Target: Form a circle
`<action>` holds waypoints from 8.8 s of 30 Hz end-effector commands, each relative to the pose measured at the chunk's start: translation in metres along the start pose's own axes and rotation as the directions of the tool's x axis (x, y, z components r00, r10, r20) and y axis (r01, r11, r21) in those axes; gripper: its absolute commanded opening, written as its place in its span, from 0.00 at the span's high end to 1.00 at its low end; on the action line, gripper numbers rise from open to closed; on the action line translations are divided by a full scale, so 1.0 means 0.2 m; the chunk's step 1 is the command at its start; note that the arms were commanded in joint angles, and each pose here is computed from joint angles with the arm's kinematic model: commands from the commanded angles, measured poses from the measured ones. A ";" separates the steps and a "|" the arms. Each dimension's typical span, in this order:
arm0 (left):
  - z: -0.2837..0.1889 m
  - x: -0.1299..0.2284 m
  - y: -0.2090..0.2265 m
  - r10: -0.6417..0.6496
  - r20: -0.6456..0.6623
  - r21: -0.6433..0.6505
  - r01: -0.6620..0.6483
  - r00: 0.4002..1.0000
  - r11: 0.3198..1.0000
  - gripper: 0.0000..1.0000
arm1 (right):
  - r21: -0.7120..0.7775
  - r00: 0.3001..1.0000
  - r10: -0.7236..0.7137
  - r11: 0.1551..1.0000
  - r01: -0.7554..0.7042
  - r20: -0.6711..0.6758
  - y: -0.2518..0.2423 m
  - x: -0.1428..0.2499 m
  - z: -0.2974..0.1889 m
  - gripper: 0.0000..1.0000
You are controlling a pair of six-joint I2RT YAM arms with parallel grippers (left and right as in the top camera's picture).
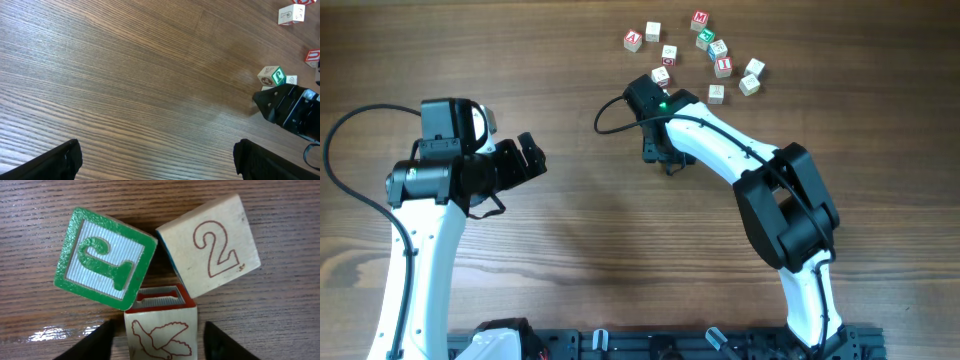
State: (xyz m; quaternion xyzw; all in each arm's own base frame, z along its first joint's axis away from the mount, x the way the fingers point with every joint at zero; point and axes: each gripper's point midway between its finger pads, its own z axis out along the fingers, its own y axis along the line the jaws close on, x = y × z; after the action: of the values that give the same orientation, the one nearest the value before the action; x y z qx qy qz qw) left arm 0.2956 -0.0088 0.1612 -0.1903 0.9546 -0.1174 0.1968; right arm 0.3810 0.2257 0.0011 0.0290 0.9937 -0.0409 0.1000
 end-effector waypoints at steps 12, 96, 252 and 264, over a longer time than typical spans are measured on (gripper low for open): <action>-0.01 0.00 0.01 0.017 0.007 0.001 -0.017 1.000 1.000 0.00 | -0.115 1.000 0.004 0.993 -0.007 -0.026 0.02 0.05 -0.27 0.23; -0.01 0.00 0.01 0.017 0.007 0.001 -0.017 1.000 1.000 0.00 | -0.224 0.965 0.251 0.947 -0.228 0.076 -0.10 -0.35 -0.01 0.92; -0.01 0.00 0.01 0.017 0.007 0.001 -0.017 1.000 1.000 0.00 | -0.194 0.912 0.334 0.904 -0.381 -0.239 -0.13 -0.06 -0.10 0.96; -0.01 0.00 0.01 0.017 0.007 0.001 -0.017 1.000 1.000 0.00 | -0.214 0.919 0.327 0.903 -0.372 -0.219 -0.12 -0.09 -0.10 0.96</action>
State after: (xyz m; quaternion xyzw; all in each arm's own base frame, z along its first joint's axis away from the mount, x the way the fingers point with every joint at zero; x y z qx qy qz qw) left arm 0.2956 -0.0088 0.1612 -0.1903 0.9546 -0.1174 0.1968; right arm 0.3943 0.1981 0.0178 0.2099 0.9730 0.0949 0.0133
